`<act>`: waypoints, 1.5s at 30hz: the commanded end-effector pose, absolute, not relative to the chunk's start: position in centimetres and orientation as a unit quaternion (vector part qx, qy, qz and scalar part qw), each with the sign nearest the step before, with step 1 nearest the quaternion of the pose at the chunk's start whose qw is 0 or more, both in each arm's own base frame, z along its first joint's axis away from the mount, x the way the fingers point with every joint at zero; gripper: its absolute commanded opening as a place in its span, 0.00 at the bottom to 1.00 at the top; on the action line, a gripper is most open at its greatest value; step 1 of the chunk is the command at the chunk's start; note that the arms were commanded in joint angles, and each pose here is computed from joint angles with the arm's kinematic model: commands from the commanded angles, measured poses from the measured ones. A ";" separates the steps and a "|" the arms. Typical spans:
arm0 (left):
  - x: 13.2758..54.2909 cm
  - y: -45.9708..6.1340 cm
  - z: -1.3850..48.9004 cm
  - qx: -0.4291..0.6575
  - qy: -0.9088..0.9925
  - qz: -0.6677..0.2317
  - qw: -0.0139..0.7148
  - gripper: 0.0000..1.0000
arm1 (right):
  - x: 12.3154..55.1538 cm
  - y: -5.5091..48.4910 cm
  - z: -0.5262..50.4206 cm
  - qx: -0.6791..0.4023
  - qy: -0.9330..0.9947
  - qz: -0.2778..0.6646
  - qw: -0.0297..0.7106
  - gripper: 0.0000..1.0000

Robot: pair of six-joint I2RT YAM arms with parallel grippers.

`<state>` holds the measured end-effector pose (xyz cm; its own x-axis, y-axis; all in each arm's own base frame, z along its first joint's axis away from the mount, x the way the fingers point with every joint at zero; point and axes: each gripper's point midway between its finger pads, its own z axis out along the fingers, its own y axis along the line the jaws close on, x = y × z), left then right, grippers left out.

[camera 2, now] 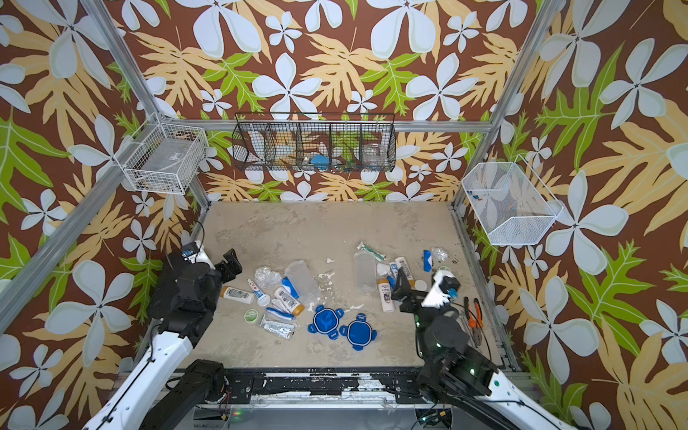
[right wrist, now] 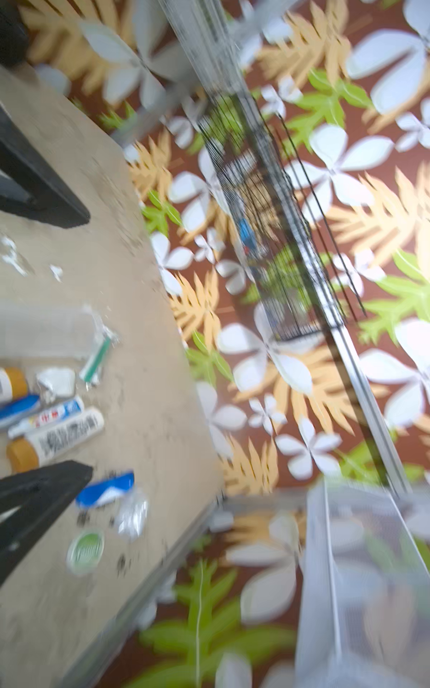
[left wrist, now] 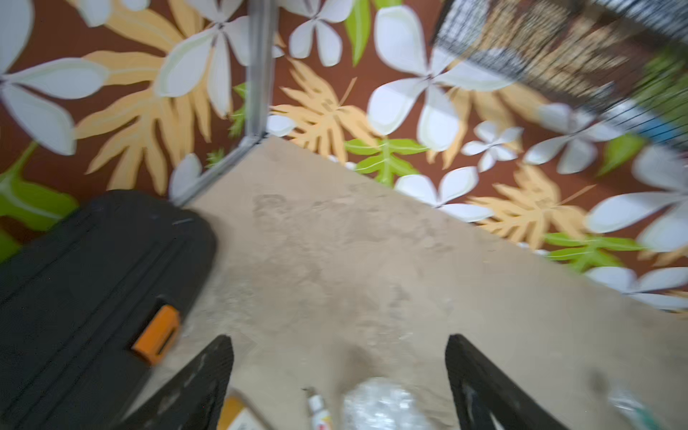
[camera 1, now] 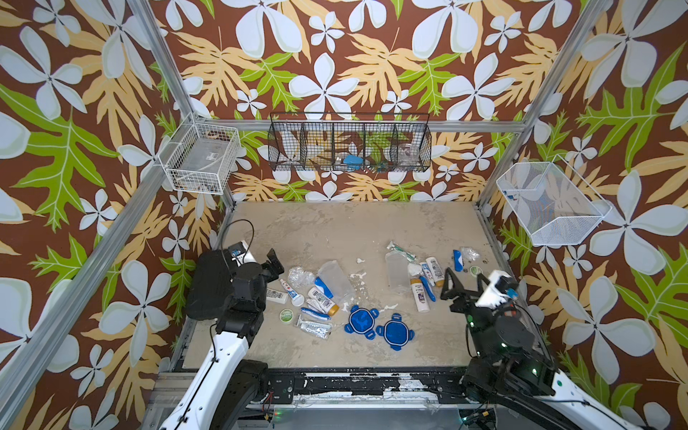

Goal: Take out toiletry kits
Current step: Reset both arms

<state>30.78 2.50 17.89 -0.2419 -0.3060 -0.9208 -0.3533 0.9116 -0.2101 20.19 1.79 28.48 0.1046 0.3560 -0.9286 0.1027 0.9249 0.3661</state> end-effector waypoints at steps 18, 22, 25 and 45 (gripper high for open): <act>33.5 3.8 15.3 -0.161 0.718 0.090 0.671 1.00 | 28.7 -6.5 14.3 0.186 0.721 -0.131 0.655 1.00; 34.0 3.0 13.6 -0.152 0.760 0.072 0.628 1.00 | 30.1 -4.5 15.7 0.138 0.694 -0.087 0.702 1.00; 33.8 2.2 15.6 -0.128 0.716 0.049 0.685 1.00 | 31.4 -4.1 15.5 0.114 0.692 -0.099 0.706 1.00; 35.1 2.0 13.6 -0.109 0.726 0.033 0.679 1.00 | 35.1 -3.7 13.1 0.089 0.728 -0.093 0.673 1.00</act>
<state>34.95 1.98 12.88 -0.0783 -0.1286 -0.9886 -0.2009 0.9733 -0.1107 35.06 -3.66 12.62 -0.0966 -0.0022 -0.9953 0.2530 0.9671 -0.0267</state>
